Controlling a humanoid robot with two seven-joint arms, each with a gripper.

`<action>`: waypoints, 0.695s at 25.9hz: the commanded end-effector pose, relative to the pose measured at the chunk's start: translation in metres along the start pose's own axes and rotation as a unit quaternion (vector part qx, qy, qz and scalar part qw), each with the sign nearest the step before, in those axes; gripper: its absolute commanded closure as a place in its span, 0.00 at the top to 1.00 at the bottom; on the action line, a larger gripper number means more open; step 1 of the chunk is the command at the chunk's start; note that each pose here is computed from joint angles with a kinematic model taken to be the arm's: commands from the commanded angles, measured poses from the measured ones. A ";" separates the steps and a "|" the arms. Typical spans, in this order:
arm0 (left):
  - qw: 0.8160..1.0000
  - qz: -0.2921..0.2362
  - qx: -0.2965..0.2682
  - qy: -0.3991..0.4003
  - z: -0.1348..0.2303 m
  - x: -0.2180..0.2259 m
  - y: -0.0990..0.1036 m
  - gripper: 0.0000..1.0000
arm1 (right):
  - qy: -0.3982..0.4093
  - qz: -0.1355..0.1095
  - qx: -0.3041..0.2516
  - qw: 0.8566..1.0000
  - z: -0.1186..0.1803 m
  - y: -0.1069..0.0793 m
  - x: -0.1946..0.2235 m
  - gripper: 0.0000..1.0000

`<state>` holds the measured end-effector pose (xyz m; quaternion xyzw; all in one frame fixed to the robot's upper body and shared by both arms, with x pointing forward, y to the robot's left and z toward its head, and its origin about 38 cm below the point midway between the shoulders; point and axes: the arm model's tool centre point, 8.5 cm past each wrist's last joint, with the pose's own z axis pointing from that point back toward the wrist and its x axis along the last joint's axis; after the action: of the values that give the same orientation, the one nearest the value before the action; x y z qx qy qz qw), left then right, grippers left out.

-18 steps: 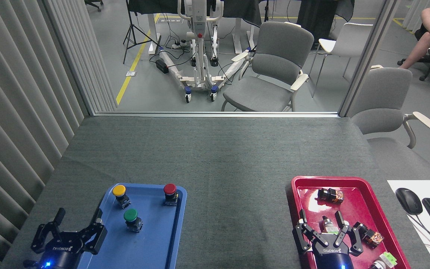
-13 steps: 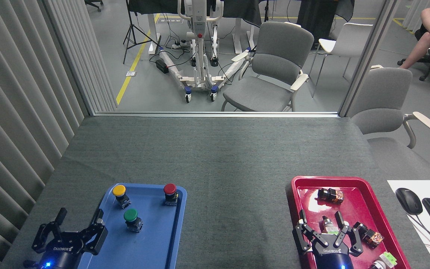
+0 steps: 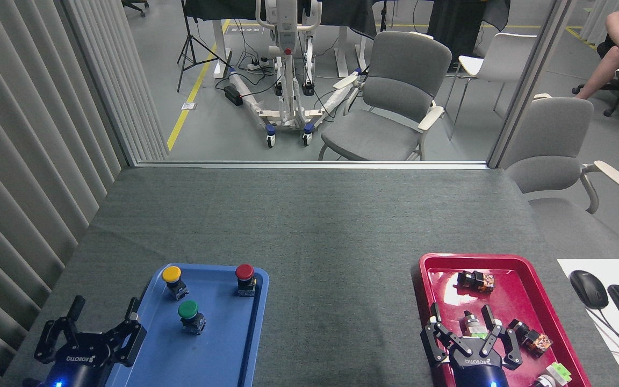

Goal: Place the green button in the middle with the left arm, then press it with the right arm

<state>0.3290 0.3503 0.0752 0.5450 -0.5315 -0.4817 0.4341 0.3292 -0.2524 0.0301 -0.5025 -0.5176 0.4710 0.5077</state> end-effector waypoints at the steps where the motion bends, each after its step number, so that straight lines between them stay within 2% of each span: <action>1: 1.000 -0.001 -0.005 -0.004 0.001 0.000 -0.003 1.00 | 0.000 0.001 0.000 1.000 0.000 0.000 0.000 1.00; 18: 1.000 0.002 -0.021 -0.016 -0.001 0.010 -0.006 1.00 | 0.019 0.003 0.012 1.000 -0.009 0.002 0.000 1.00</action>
<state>0.3301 0.3403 0.0698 0.5296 -0.5327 -0.4972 0.4343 0.3364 -0.2528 0.0278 -0.5070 -0.5012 0.4687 0.5215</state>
